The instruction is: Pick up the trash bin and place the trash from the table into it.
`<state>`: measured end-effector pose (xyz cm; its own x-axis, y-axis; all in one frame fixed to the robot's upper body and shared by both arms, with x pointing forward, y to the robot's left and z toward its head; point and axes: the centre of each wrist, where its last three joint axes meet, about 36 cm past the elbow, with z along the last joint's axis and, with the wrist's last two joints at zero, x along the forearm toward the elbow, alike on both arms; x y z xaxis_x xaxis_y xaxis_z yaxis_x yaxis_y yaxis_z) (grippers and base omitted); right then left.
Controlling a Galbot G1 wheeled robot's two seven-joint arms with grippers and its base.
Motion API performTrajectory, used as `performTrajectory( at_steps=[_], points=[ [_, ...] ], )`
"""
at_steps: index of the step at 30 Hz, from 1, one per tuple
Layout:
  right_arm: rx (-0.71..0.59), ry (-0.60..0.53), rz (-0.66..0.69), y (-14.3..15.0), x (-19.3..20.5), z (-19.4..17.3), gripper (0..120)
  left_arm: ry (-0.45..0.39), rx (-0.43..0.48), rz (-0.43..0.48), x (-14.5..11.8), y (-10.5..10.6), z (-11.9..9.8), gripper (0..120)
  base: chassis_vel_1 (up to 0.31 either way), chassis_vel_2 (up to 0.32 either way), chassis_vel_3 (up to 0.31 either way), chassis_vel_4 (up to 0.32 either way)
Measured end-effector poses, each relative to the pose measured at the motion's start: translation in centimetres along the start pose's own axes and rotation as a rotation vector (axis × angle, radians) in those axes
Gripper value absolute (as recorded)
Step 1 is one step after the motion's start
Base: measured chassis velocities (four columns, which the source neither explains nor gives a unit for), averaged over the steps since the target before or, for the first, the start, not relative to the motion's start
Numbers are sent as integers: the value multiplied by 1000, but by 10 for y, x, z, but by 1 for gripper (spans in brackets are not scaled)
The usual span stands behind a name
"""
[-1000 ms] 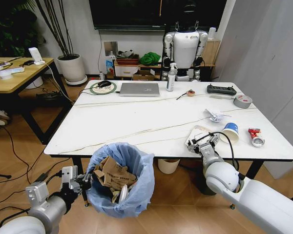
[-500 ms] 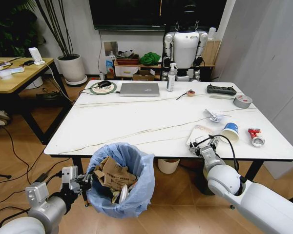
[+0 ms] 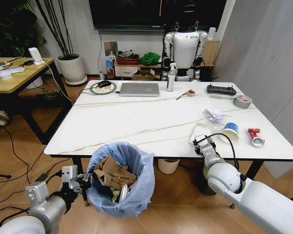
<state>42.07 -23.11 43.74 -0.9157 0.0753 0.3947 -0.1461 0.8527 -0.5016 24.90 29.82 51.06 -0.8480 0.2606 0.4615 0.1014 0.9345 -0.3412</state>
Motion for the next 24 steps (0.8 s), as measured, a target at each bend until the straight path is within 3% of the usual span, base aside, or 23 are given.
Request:
performTrajectory(
  at_steps=[6, 16, 24],
  points=[
    [1, 6, -1, 0, 0, 1, 0, 1, 2, 0, 0, 0, 0, 0, 0, 0, 0, 0],
    [-8, 2, -5, -2, 2, 1, 0, 1, 4, 3, 0, -1, 1, 0, 0, 0, 0, 0],
    [-68, -95, -43, -16, 4, -18, 0, 9, 7, 0, -2, 1, 3, 0, 0, 0, 0, 0]
  ],
)
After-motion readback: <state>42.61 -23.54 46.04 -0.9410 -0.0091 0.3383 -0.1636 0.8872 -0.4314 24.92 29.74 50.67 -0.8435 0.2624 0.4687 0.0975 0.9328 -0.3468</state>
